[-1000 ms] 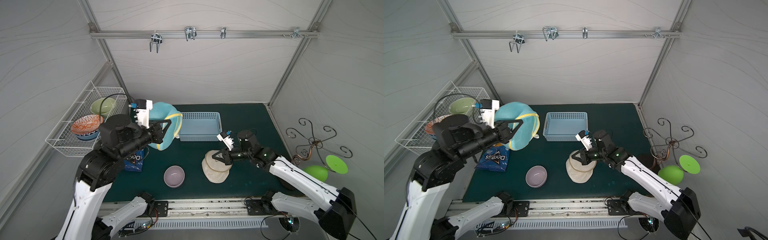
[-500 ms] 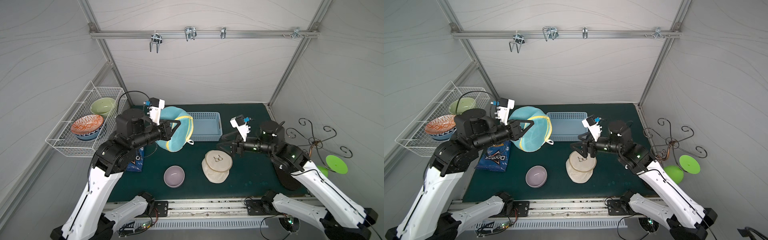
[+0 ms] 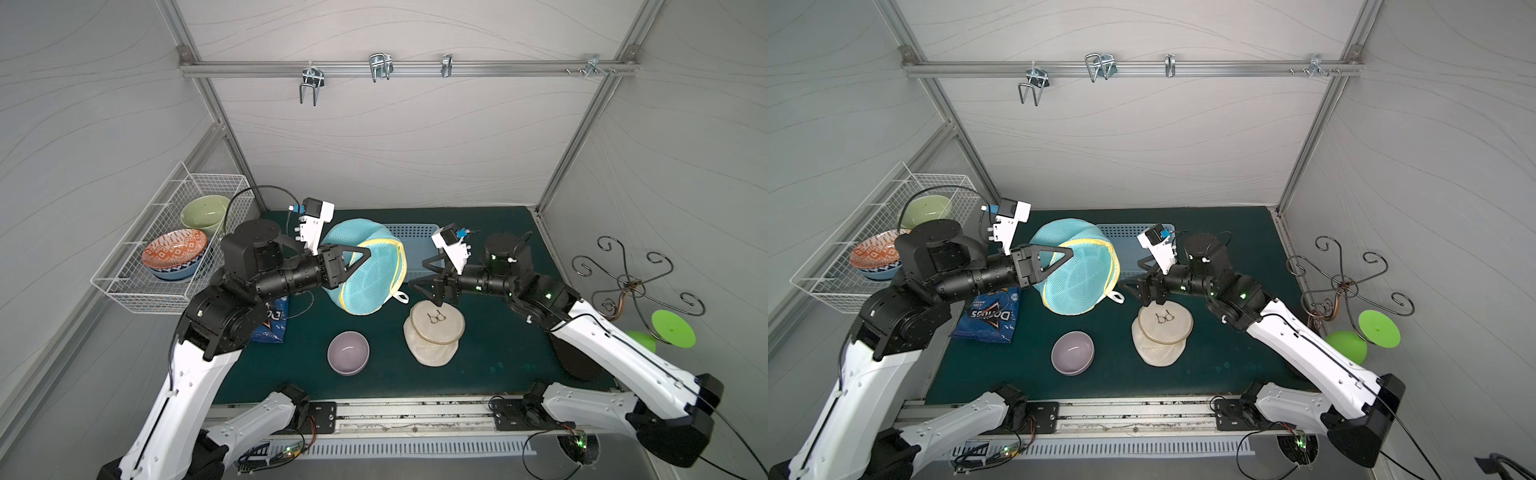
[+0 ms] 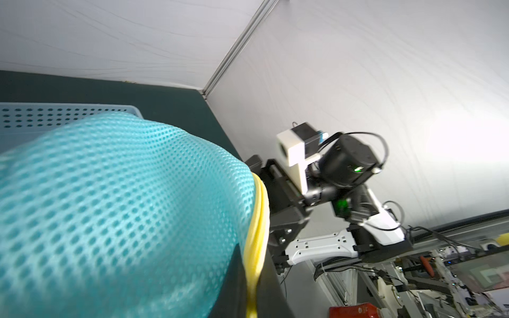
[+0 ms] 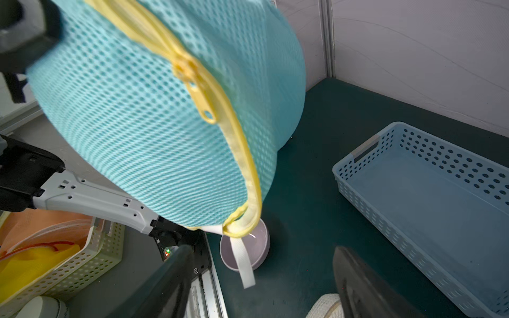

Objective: Turn the laundry bag inside out
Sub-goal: Zip the zipper on the laundry bag.

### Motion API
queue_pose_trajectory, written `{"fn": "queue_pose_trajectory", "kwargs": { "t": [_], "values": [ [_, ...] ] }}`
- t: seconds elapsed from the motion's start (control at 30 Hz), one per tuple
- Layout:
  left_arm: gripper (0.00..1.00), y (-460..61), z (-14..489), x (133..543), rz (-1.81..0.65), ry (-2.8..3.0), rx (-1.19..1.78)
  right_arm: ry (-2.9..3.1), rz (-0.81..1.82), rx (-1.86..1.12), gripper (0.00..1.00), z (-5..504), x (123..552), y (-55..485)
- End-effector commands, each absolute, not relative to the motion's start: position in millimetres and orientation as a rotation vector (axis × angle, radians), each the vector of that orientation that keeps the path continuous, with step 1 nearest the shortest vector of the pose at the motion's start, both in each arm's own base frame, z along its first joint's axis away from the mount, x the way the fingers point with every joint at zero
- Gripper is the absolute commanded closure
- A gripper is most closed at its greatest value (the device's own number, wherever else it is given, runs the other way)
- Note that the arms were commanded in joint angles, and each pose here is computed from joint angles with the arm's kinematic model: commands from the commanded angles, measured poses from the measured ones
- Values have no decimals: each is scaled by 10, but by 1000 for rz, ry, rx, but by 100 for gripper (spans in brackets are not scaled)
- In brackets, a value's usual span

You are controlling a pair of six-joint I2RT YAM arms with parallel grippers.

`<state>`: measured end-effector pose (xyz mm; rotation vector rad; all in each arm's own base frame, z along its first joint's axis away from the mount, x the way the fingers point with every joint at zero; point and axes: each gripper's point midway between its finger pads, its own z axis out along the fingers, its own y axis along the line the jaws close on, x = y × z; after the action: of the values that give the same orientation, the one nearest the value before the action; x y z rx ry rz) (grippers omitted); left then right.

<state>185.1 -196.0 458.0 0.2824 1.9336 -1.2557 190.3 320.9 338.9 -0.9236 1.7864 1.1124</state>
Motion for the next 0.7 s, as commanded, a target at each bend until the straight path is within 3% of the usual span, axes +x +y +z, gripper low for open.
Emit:
{"fn": "queue_pose_trajectory", "kwargs": {
  "t": [0.0, 0.13, 0.2, 0.3, 0.43, 0.53, 0.63, 0.67],
  "values": [
    [100, -2000, 4899, 1794, -1335, 1781, 327, 1613, 1231, -867, 13, 3789, 1907, 3294],
    [100, -1992, 4784, 1825, -1337, 1802, 293, 1583, 1279, -857, 22, 3891, 1881, 3320],
    [100, -1972, 4712, 1840, -1315, 1806, 285, 1579, 1288, -865, 34, 3921, 1852, 3317],
    [100, -1985, 4613, 1864, -1326, 1823, 270, 1595, 1285, -873, 64, 3927, 1829, 3298],
    [100, -2004, 4465, 1906, -1316, 1858, 263, 1610, 1274, -910, 98, 3942, 1763, 3266],
    [92, -1961, 4229, 1933, -1217, 1947, 284, 1637, 1229, -942, 100, 3996, 1710, 3182],
    [100, -1924, 4130, 1909, -1203, 1957, 271, 1668, 1217, -1010, 100, 4043, 1606, 3136],
    [100, -1916, 4143, 1898, -1215, 1935, 260, 1668, 1220, -1039, 86, 4028, 1557, 3126]
  ]
}}
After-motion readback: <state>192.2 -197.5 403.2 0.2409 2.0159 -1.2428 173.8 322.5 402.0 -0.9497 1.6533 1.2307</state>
